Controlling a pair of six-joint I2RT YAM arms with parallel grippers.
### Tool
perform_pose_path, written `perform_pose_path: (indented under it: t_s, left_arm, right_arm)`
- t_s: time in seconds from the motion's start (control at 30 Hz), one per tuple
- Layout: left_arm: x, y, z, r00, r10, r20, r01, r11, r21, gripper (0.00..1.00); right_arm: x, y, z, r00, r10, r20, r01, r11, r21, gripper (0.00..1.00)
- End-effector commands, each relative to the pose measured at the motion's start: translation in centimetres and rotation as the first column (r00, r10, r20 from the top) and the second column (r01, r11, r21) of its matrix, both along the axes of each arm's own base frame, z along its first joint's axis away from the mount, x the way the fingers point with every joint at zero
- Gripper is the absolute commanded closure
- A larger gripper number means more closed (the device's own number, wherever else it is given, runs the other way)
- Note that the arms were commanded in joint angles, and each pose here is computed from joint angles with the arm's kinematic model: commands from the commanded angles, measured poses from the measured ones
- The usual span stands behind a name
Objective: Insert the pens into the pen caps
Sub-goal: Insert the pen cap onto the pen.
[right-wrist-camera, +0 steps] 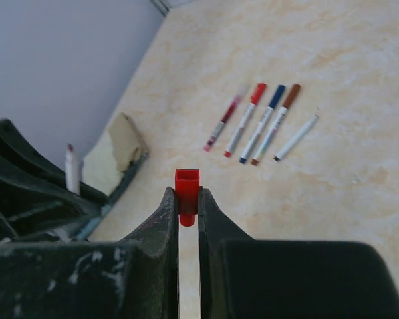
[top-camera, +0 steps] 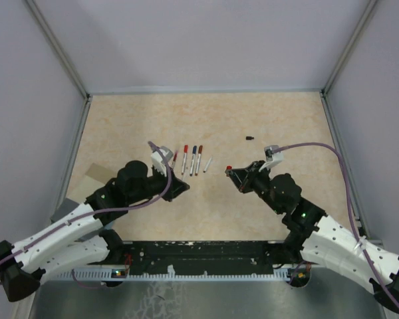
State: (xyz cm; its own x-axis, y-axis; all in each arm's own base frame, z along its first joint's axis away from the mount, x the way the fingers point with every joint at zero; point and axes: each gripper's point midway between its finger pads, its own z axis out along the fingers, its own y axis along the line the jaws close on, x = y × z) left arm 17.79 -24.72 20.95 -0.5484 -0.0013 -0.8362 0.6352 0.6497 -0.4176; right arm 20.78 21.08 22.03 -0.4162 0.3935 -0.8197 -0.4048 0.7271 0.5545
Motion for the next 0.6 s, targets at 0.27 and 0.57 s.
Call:
perform_pose_path:
  t_s: [0.27, 0.57]
  left_arm:
    - [-4.6, -8.8, 4.7, 0.973, -0.193, 0.127, 0.218, 0.95, -0.222, 1.0]
    - [-6.0, -10.1, 6.4, 0.954, -0.244, 0.175, 0.289, 0.907, -0.307, 1.0]
  right_arm:
    - [-2.0, 2.6, 11.8, 0.956, 0.116, 0.271, -0.217, 0.897, 0.384, 1.0]
    - [-3.4, 3.0, 13.5, 0.926, 0.16, 0.342, -0.316, 0.824, 0.47, 1.0]
